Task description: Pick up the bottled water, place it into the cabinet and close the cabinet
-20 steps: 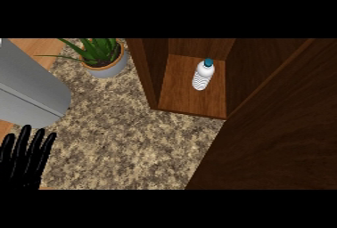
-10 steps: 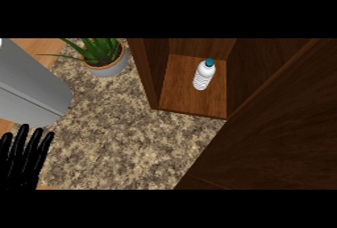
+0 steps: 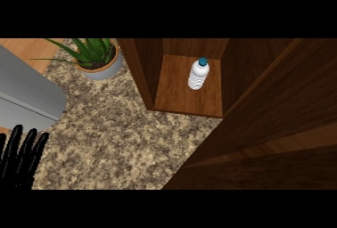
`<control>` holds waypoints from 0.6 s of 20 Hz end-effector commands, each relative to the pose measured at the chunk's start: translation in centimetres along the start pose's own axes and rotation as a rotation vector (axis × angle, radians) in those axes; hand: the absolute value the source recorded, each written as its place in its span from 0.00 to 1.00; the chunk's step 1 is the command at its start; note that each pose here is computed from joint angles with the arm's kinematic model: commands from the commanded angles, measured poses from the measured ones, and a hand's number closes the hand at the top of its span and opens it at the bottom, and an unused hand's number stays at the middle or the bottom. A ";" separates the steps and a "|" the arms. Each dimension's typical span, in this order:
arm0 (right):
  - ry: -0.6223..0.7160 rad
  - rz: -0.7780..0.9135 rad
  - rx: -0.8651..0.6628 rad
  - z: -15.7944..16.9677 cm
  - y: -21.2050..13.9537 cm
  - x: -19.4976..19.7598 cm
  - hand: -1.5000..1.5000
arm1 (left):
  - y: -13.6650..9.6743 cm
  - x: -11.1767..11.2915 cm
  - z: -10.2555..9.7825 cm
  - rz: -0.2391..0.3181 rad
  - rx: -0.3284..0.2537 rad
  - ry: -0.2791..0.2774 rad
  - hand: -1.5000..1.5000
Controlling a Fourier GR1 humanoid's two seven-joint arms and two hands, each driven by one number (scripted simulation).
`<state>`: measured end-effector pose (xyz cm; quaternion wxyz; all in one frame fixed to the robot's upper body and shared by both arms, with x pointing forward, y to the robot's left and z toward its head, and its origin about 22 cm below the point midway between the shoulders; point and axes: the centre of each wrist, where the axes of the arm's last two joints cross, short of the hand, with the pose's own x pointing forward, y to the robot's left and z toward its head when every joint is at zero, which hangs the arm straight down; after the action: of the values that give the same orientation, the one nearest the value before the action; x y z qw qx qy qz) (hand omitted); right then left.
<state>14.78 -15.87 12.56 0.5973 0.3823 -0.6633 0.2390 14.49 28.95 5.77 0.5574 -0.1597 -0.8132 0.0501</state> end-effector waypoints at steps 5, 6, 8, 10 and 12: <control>-0.027 -0.082 -0.341 -5.7 -4.6 -0.9 1.00 | -0.3 -0.1 -0.2 0.028 -0.035 0.007 0.00; -0.009 -0.092 -0.360 -7.0 -5.0 -1.6 1.00 | 0.1 0.0 -0.2 0.026 -0.030 0.005 0.00; -0.018 -0.093 -0.406 -9.0 -6.5 -0.9 1.00 | 0.4 -0.3 0.0 0.017 -0.021 0.016 0.00; -0.015 -0.101 -0.448 -11.2 -7.6 -0.6 1.00 | 0.4 0.1 -0.5 0.031 -0.037 0.013 0.00; -0.004 -0.103 -0.466 -13.7 -8.8 0.5 1.00 | 0.6 -0.3 -0.4 0.027 -0.026 0.017 0.00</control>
<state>26.09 -12.24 12.37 0.6702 0.2888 -0.6793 0.0772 14.85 29.05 5.70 0.5582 -0.1781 -0.8092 0.0444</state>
